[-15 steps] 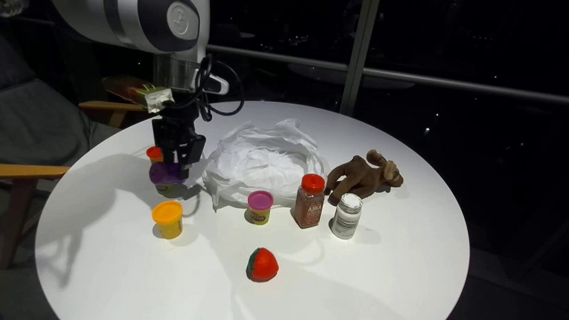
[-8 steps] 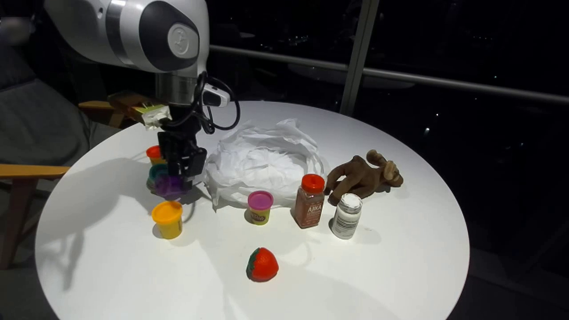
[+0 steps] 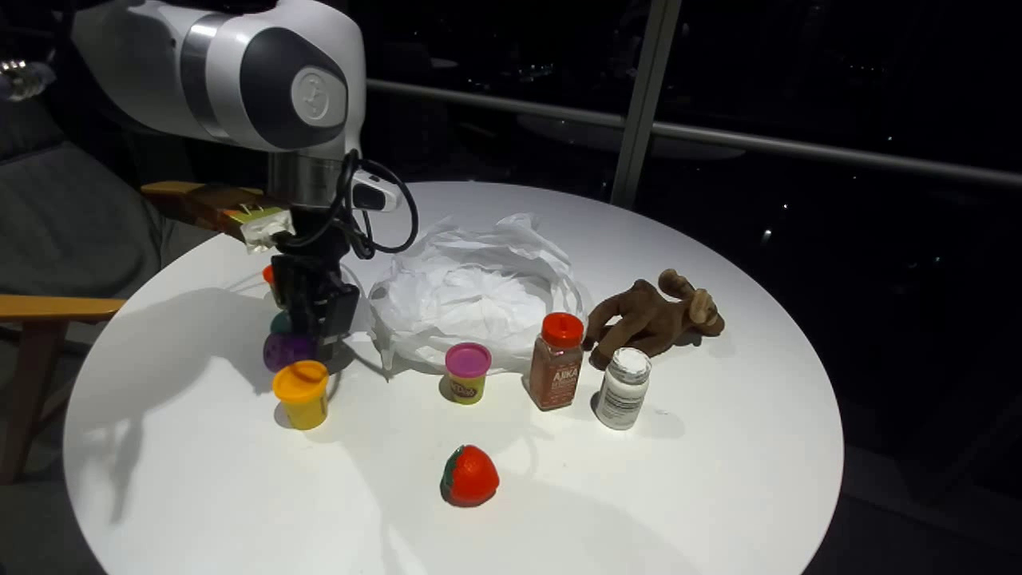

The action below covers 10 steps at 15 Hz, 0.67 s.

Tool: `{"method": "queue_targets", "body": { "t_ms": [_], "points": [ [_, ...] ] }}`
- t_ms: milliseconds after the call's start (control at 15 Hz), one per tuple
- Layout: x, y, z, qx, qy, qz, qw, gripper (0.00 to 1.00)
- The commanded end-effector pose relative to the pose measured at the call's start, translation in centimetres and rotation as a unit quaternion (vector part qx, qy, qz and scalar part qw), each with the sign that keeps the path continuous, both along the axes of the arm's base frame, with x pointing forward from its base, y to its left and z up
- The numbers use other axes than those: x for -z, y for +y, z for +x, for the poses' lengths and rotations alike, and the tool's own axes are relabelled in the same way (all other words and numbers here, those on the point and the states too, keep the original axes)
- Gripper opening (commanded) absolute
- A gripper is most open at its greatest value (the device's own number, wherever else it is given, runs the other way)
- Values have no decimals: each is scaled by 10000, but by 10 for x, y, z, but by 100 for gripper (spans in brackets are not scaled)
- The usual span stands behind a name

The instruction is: Remove the objects from the plastic and put them on the table

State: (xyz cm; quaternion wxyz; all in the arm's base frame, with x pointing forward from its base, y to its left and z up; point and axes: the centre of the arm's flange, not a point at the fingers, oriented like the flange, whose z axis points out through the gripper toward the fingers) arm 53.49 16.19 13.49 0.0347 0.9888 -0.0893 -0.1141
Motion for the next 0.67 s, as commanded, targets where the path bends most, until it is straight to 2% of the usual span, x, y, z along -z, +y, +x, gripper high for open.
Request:
{"method": "queue_targets", "body": {
  "t_ms": [0, 67, 133, 200, 400, 467, 600],
  "points": [
    [-5, 5, -2, 11, -114, -41, 9999, 25],
    [-6, 5, -2, 12, -138, -42, 9999, 25],
    [-9, 5, -1, 18, -176, -37, 9998, 56],
    [-10, 6, -2, 18, -215, -33, 9998, 76],
    [-12, 8, 0, 20, -329, -30, 9995, 96],
    [-13, 8, 0, 23, -359, -19, 9994, 100],
    [-15, 9, 0, 30, -407, -3, 9992, 100]
  ]
}}
